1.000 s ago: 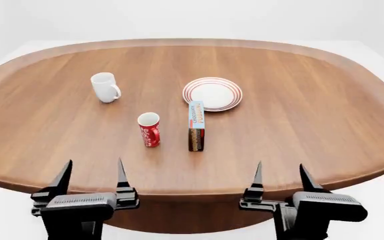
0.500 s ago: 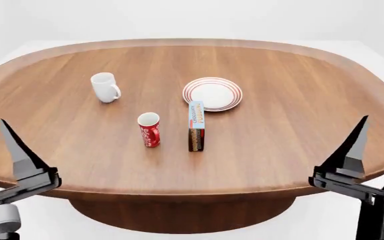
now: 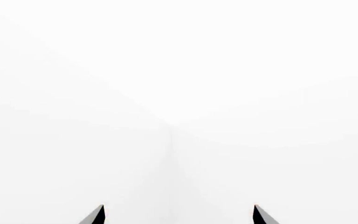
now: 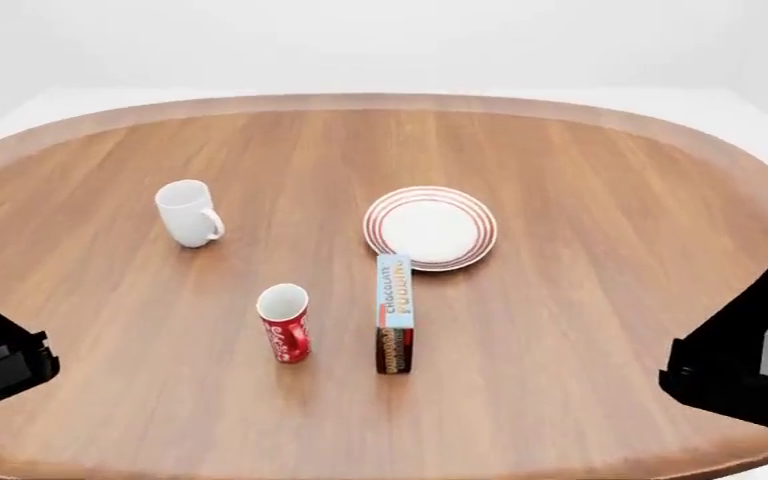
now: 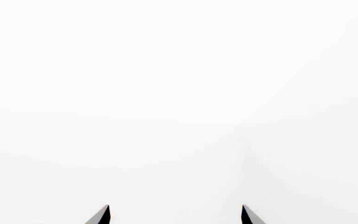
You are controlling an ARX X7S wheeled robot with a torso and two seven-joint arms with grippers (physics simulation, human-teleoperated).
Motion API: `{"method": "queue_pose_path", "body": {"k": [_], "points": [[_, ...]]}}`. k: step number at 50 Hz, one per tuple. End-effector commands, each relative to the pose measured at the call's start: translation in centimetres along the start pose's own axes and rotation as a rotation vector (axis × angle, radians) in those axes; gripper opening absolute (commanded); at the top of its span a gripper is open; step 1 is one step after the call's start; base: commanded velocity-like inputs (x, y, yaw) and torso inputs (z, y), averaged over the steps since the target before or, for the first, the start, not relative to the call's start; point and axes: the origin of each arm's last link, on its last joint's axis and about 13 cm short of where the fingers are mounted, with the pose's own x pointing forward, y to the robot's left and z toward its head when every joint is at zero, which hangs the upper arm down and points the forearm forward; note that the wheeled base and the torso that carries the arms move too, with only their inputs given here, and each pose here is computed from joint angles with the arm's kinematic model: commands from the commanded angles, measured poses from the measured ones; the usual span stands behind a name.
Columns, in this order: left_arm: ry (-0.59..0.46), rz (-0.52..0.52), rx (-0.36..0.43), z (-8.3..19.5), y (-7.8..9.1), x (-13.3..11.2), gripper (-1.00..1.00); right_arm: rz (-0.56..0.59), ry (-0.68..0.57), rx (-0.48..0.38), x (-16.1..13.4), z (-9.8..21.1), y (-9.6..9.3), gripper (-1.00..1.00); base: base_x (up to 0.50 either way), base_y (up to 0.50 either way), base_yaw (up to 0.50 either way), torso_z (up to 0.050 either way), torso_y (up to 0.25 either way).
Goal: Pick up the white mug and put it on the plate, and put the chocolate pudding to the right of the plate.
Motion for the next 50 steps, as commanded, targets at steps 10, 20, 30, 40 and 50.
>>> {"method": "queue_pose_path", "body": {"k": [10,20,30,40,50], "points": [[0.000,-0.002,0.000,-0.02,0.00,-0.06,1.00,0.053,0.010,0.011,-0.21,-0.01,0.48,1.00,0.50,0.00,0.00,0.000,0.000],[0.003,-0.006,-0.001,-0.07,-0.02,-0.11,1.00,0.051,0.010,0.010,-0.15,0.13,0.45,1.00,0.50,0.00,0.00,0.000,0.000],[0.002,-0.007,-0.001,-0.06,0.00,-0.12,1.00,0.048,0.009,0.011,-0.16,0.09,0.41,1.00,0.50,0.00,0.00,0.000,0.002],[0.002,-0.014,-0.001,-0.11,-0.13,-0.17,1.00,0.055,0.011,0.013,-0.23,0.08,0.44,1.00,0.50,0.00,0.00,0.000,0.001],[0.004,-0.014,-0.002,-0.18,-0.11,-0.20,1.00,0.060,0.011,0.009,-0.27,0.12,0.47,1.00,0.50,0.00,0.00,0.000,0.000]]}}
